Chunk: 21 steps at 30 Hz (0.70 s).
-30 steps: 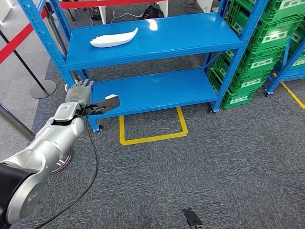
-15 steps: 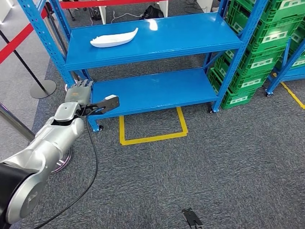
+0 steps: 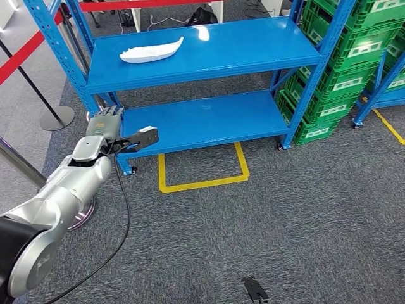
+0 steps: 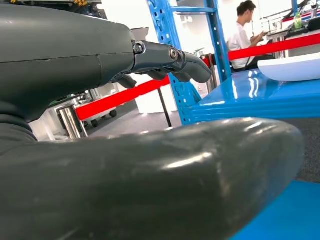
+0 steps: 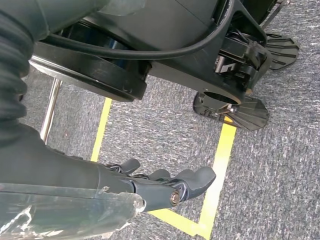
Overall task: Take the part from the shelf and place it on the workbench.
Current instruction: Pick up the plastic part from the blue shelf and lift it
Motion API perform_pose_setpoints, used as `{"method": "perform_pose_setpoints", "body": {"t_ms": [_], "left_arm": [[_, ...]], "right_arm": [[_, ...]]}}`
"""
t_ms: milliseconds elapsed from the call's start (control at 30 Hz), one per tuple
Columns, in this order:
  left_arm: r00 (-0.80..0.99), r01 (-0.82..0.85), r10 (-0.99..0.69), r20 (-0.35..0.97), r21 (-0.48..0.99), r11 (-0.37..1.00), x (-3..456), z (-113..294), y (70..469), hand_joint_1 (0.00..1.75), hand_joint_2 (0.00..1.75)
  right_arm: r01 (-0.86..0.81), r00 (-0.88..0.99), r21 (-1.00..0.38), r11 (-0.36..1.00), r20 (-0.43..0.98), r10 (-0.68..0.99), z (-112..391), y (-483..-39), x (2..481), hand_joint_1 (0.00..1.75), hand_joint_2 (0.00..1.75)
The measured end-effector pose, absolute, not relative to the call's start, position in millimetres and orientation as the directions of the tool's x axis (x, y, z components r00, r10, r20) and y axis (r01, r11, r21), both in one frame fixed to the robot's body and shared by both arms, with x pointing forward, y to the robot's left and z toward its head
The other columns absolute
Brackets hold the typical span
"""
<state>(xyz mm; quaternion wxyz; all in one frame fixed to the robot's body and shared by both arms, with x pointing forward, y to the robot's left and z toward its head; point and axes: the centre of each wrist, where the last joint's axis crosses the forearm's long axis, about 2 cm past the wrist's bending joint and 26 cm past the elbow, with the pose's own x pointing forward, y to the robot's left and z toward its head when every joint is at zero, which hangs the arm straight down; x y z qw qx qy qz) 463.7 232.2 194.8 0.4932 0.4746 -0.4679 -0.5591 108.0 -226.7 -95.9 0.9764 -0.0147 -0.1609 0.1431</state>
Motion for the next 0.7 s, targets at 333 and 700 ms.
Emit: {"method": "perform_pose_setpoints", "body": {"t_ms": [333,700], "left_arm": [[-0.062,0.109,-0.995,-0.075,0.991,-0.082,463.7,194.9,232.0,0.0,0.0],[-0.06,0.115,-0.995,-0.078,0.99,-0.085,463.8,195.0,231.9,0.0,0.0]], "right_arm": [[-0.275,0.907,-0.075,0.959,0.31,0.284,-95.9,-226.7,108.1,0.0,1.75],[-0.275,0.907,-0.075,0.959,0.31,0.284,-95.9,-226.7,108.1,0.0,1.75]]}}
